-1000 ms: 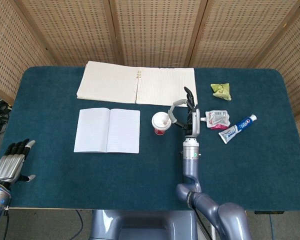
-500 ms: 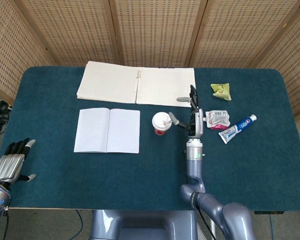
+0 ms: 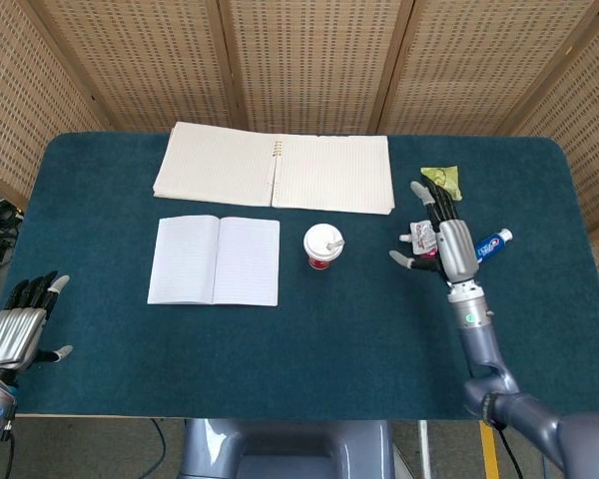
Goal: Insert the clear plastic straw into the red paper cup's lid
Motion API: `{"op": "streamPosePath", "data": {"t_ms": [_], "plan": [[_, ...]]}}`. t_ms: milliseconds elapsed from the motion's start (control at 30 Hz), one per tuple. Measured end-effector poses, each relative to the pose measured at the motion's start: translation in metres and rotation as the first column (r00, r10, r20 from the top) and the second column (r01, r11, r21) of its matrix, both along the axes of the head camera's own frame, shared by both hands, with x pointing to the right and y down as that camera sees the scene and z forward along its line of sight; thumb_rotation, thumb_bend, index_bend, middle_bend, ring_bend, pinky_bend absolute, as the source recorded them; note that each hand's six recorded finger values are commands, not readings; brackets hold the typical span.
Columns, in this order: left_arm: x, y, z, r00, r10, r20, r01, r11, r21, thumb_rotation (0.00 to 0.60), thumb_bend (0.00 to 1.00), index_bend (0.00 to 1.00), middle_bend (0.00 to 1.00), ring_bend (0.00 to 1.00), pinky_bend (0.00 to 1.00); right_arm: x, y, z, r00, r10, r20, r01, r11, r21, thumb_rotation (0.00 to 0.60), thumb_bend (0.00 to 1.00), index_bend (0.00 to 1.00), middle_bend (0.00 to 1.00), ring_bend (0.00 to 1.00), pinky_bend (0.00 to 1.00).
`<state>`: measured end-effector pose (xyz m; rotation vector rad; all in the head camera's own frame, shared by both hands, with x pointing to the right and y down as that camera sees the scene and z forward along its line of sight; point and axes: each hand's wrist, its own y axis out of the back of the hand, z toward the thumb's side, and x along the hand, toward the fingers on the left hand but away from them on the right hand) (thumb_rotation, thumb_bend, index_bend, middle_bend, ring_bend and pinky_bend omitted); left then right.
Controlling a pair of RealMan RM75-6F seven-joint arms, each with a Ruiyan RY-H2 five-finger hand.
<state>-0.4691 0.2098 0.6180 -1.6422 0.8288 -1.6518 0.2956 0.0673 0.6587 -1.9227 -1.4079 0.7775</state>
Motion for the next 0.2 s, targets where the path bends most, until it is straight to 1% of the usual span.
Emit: {"op": "streamPosePath", "data": {"t_ms": [67, 100, 167, 200], "plan": [[0.002, 0.001, -0.003, 1.0, 0.009, 0.002, -0.009, 1.0, 0.014, 0.6, 0.06, 0.0, 0.0, 0.0, 0.0, 0.018, 0.01, -0.004, 0.989, -0.021, -0.147, 0.021, 1.0, -0.006, 0.6, 0.24, 0.0, 0.0, 0.0, 0.0], [0.003, 0.001, -0.004, 1.0, 0.013, 0.003, -0.013, 1.0, 0.021, 0.6, 0.06, 0.0, 0.0, 0.0, 0.0, 0.029, 0.018, -0.007, 0.969, -0.034, -0.243, 0.032, 0.999, -0.013, 0.6, 0.24, 0.0, 0.0, 0.0, 0.0], [0.004, 0.002, -0.007, 1.0, 0.017, 0.006, -0.017, 0.999, 0.034, 0.6, 0.06, 0.0, 0.0, 0.0, 0.0, 0.047, 0.031, -0.012, 0.925, -0.054, -0.377, 0.045, 0.998, -0.032, 0.6, 0.24, 0.0, 0.0, 0.0, 0.0], [0.004, 0.002, -0.008, 1.0, 0.018, 0.007, -0.018, 0.999, 0.039, 0.6, 0.06, 0.0, 0.0, 0.0, 0.0, 0.06, 0.042, -0.016, 0.888, -0.067, -0.455, 0.049, 0.997, -0.052, 0.6, 0.24, 0.0, 0.0, 0.0, 0.0]]}}
